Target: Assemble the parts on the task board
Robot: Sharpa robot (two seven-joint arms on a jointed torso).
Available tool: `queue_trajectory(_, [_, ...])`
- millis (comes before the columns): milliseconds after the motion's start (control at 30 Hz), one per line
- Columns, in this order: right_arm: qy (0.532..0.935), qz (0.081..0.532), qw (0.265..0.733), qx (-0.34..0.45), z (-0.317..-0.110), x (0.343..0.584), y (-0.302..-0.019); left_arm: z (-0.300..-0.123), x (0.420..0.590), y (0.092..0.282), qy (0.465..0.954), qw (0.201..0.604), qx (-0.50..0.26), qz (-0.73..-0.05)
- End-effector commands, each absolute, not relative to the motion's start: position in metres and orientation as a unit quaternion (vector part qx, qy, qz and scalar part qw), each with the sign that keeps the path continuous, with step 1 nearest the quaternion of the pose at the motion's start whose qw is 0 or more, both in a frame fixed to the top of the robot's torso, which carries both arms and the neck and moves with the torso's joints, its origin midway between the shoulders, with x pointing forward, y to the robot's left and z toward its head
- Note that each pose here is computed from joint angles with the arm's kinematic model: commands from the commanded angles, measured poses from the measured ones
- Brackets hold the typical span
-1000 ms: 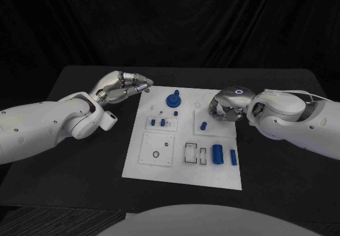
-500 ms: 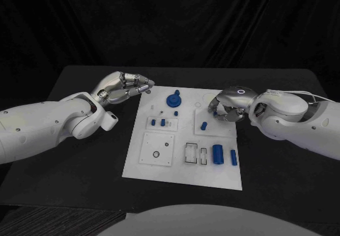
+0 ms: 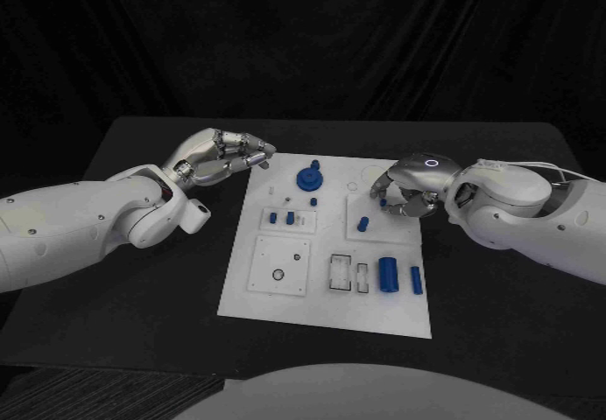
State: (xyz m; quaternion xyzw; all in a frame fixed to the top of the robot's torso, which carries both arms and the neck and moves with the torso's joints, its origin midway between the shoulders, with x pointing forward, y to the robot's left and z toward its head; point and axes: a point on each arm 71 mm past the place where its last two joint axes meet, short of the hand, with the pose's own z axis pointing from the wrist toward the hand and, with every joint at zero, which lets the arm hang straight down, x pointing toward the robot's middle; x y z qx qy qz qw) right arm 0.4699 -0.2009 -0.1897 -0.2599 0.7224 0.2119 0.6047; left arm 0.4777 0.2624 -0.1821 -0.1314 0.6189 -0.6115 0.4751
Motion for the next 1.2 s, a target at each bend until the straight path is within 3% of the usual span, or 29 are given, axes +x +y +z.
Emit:
queue_trajectory(33, [0.725,0.204,0.606,-0.257,-0.1925,0.4694,-0.2039,-0.1826,0.4769,0.2604,0.618,0.467,-0.132,-0.619])
queue_trajectory(1200, [0.725,0.206,0.603,-0.261,-0.1939,0.4705,-0.2021,-0.1862,0.4772,0.2574,0.624,0.458,-0.134,-0.619])
